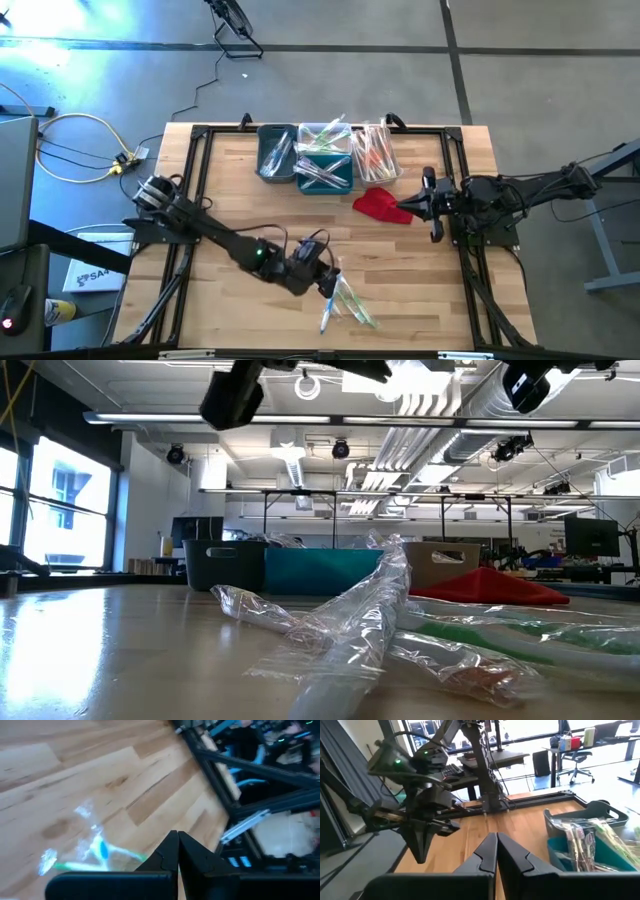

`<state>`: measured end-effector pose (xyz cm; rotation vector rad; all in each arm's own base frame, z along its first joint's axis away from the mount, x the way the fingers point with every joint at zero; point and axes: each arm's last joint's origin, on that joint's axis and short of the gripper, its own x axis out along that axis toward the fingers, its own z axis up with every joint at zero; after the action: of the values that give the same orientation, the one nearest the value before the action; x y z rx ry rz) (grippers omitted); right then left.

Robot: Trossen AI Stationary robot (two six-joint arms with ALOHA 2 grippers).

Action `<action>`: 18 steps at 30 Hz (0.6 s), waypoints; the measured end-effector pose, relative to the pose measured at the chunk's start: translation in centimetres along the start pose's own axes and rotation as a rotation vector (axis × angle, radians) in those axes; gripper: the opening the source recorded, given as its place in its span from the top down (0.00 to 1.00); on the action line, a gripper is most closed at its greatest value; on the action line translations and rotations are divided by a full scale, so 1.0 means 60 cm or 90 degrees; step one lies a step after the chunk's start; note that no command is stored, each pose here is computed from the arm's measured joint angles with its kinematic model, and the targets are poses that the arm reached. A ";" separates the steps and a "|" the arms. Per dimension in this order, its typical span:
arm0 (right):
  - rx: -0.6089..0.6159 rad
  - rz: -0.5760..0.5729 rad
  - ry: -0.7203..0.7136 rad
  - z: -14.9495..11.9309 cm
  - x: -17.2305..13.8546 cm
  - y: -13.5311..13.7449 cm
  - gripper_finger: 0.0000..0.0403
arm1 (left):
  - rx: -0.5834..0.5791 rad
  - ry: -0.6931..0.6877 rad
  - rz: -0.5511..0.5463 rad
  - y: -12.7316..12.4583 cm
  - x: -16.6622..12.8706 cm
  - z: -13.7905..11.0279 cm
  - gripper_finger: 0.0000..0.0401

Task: Pick & Place Toothbrushes
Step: Put the blue toothbrush into the gray bin

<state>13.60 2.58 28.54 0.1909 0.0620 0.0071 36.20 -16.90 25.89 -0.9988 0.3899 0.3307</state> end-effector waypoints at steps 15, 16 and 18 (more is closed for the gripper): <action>-0.002 -0.014 0.004 -0.002 0.001 -0.001 0.99 | 0.015 0.064 0.081 -0.067 0.039 -0.008 1.00; -0.002 -0.014 0.005 -0.002 0.001 -0.001 0.99 | 0.008 0.069 0.082 -0.070 0.041 -0.012 1.00; -0.003 -0.015 0.008 -0.003 0.001 -0.001 0.99 | 0.004 0.074 0.095 -0.071 0.046 -0.017 1.00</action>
<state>13.62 2.52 28.37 0.1858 0.0768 -0.0149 40.32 -19.63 27.30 -0.9870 0.5731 0.4071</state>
